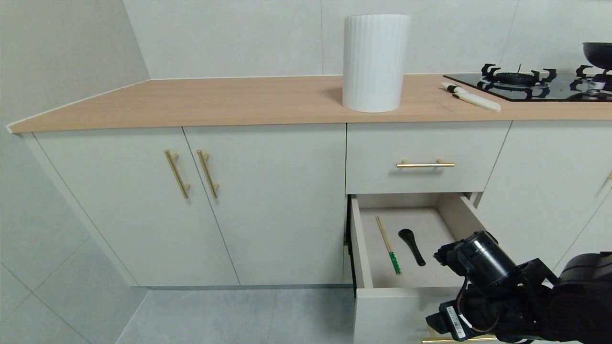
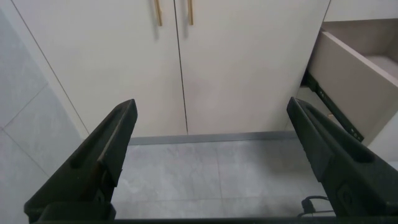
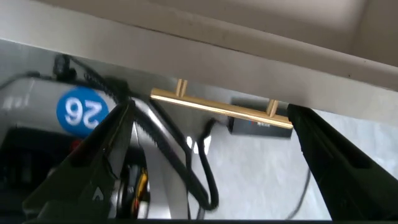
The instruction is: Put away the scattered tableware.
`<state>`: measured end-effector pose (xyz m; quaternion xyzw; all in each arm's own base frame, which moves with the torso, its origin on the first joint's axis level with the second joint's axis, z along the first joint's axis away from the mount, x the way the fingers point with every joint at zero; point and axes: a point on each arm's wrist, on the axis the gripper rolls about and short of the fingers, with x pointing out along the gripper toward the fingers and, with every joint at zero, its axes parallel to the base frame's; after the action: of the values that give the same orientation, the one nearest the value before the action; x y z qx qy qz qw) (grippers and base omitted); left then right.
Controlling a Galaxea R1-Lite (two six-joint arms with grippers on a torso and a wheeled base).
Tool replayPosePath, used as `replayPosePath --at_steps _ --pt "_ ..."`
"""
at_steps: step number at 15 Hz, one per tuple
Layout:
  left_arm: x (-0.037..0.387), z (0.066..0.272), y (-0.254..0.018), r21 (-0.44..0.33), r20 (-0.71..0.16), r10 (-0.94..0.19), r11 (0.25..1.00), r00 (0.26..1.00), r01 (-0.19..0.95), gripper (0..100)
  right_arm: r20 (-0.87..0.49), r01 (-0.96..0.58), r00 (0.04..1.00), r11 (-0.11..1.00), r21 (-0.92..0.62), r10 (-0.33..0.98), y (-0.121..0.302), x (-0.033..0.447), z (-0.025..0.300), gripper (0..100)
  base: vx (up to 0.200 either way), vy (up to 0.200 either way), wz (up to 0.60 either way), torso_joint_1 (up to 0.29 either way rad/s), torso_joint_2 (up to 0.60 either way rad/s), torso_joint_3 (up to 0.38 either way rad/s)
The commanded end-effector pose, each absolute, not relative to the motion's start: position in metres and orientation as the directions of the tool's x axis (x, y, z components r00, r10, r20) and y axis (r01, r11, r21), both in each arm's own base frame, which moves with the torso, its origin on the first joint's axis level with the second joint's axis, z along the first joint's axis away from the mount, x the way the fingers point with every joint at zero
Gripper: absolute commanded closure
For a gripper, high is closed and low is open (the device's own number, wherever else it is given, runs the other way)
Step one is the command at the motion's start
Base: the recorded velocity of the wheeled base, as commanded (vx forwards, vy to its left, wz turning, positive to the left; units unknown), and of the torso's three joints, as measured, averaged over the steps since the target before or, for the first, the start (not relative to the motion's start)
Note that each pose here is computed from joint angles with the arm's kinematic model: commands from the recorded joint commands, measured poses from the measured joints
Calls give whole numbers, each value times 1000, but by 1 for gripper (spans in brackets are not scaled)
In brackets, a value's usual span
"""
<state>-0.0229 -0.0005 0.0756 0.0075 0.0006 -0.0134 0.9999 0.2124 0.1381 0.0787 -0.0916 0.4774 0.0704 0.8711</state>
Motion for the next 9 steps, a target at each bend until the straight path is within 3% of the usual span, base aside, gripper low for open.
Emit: replayPosePath --at_steps 1,9 --pt "-23 76 -1 15 -2 -26 1000 1000 26 0 -847 -211 530 973 -96 31 143 220 75 0 0 0 0 0 0 0" --pt "-23 76 -1 15 -2 -28 1000 1000 28 0 -823 -179 567 980 -81 36 153 252 79 0 0 0 0 0 0 0"
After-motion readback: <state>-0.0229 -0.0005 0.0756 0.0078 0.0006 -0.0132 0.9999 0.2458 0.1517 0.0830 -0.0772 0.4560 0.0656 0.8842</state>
